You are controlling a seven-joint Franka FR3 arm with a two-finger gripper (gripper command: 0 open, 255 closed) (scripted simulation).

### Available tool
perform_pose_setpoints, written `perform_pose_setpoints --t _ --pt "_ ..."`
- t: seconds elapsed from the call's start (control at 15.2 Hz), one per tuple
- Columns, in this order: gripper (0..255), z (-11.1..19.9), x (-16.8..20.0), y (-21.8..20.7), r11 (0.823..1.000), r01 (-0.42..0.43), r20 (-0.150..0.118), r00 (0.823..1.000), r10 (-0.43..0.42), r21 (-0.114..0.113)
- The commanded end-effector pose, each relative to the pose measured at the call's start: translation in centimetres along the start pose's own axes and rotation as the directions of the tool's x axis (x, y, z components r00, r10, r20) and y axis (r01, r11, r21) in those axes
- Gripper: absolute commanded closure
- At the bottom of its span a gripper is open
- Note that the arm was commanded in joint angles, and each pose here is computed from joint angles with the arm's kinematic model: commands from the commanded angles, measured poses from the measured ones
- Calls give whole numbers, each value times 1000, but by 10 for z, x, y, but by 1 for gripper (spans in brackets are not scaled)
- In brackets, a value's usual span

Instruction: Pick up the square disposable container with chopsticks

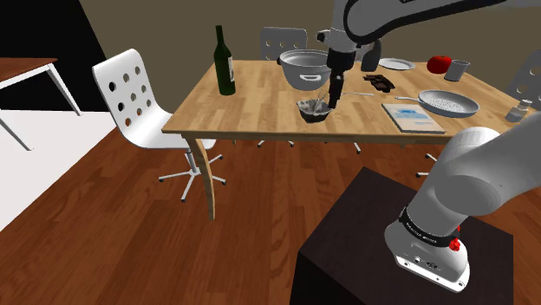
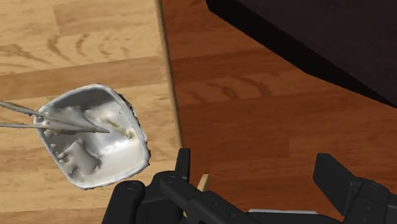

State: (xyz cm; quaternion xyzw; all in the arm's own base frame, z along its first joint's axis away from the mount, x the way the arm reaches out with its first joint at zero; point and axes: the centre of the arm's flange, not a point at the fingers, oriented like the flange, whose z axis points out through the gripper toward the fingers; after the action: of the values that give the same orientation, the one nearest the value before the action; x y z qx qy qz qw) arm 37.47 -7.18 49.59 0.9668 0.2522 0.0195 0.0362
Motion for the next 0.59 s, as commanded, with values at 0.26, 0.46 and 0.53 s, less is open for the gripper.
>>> perform_pose_setpoints --t 0.26,0.46,0.53 --pt "0 46 19 59 988 154 -5 988 -154 -26" --pt "0 68 31 87 973 227 -7 974 -227 -38" --pt "0 76 36 96 967 251 -7 968 -252 -42"
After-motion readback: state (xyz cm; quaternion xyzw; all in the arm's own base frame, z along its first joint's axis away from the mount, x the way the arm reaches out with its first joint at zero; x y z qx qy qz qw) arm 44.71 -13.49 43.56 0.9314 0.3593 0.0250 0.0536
